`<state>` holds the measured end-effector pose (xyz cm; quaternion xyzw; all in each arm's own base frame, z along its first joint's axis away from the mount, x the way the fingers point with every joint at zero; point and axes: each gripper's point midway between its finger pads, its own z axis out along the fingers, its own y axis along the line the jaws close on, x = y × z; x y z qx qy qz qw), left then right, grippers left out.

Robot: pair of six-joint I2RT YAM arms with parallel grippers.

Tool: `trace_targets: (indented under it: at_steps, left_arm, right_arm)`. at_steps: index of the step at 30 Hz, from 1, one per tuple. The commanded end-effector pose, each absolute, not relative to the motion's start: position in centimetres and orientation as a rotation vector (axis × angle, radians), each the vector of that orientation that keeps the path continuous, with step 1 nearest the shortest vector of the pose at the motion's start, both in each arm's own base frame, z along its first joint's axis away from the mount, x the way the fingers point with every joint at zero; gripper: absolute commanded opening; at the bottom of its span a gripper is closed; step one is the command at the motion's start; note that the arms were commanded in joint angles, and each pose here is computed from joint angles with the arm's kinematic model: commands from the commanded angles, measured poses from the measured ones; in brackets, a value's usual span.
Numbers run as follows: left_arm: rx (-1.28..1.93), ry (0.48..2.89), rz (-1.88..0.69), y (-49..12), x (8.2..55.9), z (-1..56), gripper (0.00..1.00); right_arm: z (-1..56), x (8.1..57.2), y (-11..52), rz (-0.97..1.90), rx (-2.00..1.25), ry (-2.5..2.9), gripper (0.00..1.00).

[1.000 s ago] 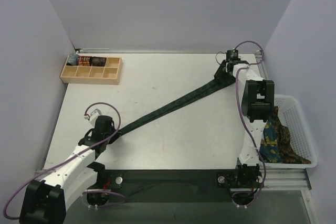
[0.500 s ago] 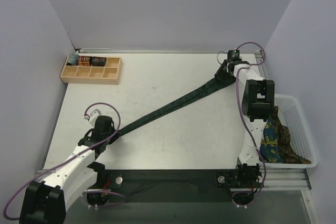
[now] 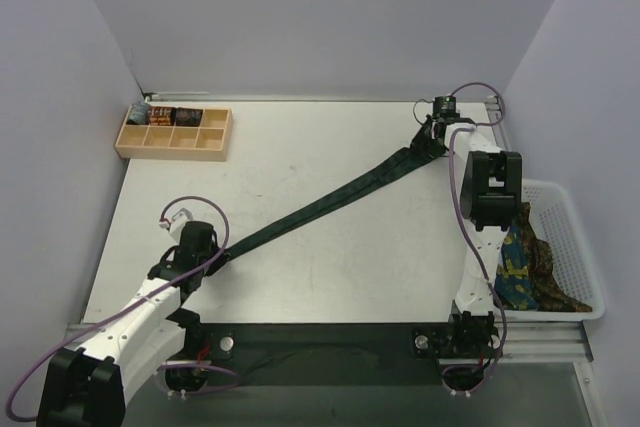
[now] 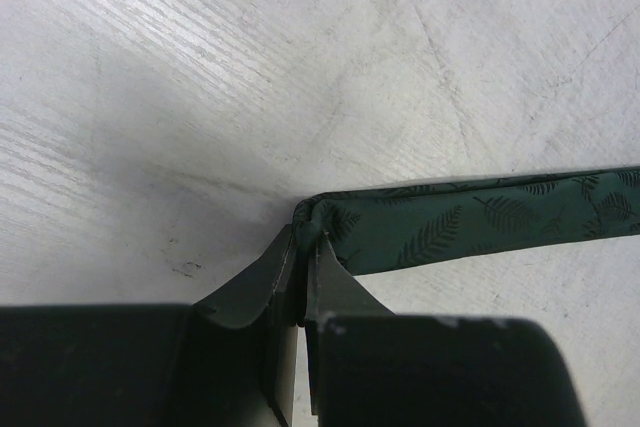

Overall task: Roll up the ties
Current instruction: Flatten the tie

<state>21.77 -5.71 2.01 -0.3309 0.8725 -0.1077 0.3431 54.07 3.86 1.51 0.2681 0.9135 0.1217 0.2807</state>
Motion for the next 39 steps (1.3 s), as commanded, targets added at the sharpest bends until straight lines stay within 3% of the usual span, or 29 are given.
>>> trace_targets:
  at_steps: [1,13,29,32,36,39]
  left_arm:
    - [-0.866,2.240,-0.258,-5.2,22.1,2.7,0.00]
    - [-0.907,2.224,-0.217,-4.4,21.9,2.7,0.00]
    - [-0.881,2.227,-0.229,-4.7,22.4,3.4,0.01]
    - [-0.879,2.214,-0.236,-4.8,22.8,3.9,0.08]
    - [-0.885,2.203,-0.234,-4.6,23.1,4.8,0.37]
    - [-0.892,2.187,-0.246,-4.5,23.4,5.4,0.42]
  right_arm:
    - [3.2,53.9,3.1,0.286,0.689,2.435,0.00]
    - [9.4,54.0,1.9,0.224,0.604,2.310,0.00]
    - [3.9,51.0,-0.7,0.150,0.793,2.400,0.00]
    - [3.6,50.7,-0.9,0.134,0.812,2.418,0.00]
    - [3.5,50.8,-1.0,0.133,0.818,2.428,0.00]
    - [3.5,50.8,-1.0,0.136,0.819,2.429,0.00]
